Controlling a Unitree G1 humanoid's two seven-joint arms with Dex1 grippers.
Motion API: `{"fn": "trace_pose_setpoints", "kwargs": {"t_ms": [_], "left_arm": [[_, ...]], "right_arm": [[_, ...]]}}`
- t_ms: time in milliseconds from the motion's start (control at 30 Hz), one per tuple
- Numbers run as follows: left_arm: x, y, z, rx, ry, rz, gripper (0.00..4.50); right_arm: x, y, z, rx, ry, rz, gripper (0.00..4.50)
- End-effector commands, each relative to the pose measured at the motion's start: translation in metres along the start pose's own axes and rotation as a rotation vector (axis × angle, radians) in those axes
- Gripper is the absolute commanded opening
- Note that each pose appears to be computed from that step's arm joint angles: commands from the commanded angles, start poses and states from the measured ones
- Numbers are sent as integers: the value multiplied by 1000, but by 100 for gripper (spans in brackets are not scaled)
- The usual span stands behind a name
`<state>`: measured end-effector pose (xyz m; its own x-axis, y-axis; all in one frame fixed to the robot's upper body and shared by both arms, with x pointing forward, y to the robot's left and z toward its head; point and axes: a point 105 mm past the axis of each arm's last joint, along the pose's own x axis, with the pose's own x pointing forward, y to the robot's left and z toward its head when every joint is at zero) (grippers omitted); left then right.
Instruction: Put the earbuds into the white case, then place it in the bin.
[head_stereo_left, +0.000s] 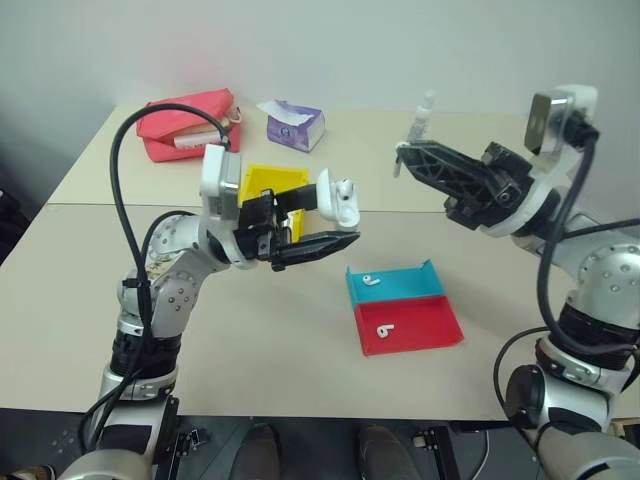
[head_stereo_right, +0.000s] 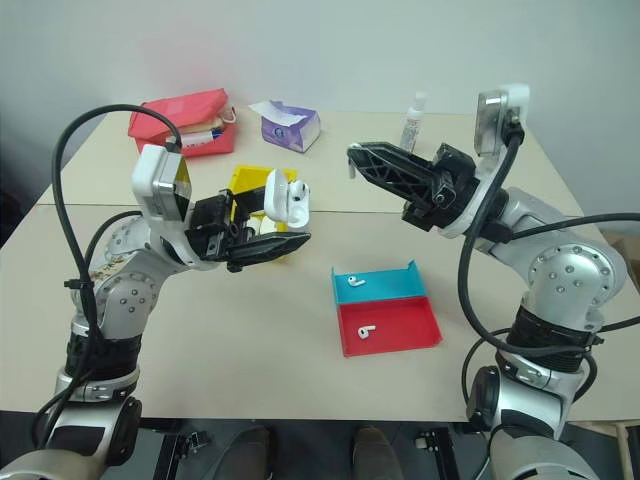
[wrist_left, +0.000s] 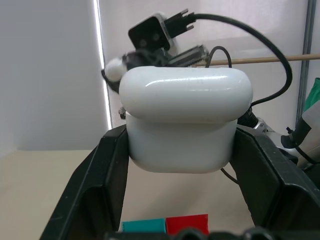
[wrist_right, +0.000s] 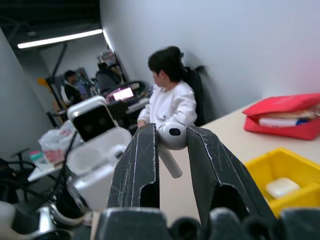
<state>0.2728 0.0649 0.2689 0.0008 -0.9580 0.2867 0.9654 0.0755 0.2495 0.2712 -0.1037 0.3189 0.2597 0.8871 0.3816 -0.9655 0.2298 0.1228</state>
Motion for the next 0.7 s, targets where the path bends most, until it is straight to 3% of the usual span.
{"fn": "trace_pose_setpoints", "kwargs": {"t_ms": [33,700], "left_arm": [[11,-3,10,28,-13,-32,278],[4,2,5,25,-5,-32,278]], "right_arm": [[8,29,5,-11,-51,64,63],[12,37,-24,-55,37,65,63]]}}
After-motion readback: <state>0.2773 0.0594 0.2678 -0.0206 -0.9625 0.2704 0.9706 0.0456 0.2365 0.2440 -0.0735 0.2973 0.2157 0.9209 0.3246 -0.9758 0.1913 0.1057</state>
